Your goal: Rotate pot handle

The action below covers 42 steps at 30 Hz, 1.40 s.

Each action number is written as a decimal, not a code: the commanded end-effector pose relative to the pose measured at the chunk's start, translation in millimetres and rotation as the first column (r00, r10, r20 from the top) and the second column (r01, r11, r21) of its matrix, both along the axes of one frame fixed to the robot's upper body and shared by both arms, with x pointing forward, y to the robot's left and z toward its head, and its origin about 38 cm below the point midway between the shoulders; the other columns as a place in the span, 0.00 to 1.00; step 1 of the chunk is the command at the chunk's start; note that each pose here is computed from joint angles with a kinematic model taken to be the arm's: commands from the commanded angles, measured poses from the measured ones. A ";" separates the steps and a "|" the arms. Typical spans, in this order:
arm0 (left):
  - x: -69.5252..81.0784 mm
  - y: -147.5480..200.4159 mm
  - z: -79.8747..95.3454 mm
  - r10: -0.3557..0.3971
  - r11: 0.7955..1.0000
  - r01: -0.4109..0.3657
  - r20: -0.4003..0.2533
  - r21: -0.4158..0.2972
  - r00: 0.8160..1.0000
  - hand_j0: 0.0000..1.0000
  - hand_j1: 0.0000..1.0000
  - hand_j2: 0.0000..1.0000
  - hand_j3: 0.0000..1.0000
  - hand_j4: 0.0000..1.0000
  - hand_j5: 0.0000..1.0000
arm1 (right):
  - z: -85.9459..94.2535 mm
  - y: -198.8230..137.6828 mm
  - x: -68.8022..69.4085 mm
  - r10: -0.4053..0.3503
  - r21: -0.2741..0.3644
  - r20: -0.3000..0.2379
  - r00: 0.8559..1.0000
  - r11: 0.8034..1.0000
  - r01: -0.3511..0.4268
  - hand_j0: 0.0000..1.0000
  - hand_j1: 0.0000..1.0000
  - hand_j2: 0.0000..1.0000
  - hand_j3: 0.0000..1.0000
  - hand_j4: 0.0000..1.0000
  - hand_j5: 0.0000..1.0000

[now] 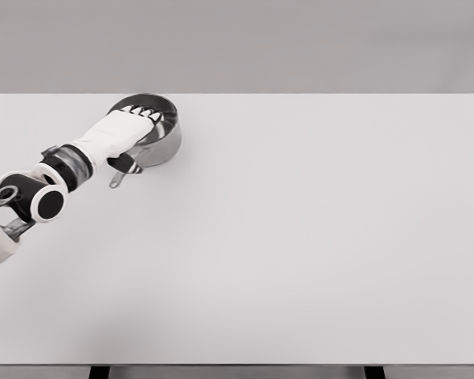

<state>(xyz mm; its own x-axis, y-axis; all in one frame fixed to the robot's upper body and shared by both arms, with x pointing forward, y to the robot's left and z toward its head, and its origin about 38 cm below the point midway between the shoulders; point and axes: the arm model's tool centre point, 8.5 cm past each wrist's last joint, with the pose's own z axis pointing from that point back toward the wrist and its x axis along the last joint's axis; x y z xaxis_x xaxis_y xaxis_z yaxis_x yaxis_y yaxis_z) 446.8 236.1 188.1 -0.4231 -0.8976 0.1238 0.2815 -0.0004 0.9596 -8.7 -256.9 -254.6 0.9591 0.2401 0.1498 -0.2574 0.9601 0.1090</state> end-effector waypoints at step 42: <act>-2.0 53.4 18.6 0.042 0.997 -0.045 0.047 0.067 0.998 1.00 1.00 1.00 1.00 1.00 1.00 | 0.0 0.0 0.0 0.000 0.000 0.000 1.000 1.000 0.000 1.00 1.00 1.00 1.00 1.00 1.00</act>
<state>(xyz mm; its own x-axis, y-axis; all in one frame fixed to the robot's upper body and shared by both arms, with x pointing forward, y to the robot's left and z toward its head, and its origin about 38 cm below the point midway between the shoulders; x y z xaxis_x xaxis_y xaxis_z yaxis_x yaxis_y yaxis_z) 444.6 286.5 204.6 -0.3882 -0.9202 0.0495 0.2448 -0.0511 0.9682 -8.7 -256.9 -254.6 0.9591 0.2401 0.1500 -0.2575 0.9601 0.1090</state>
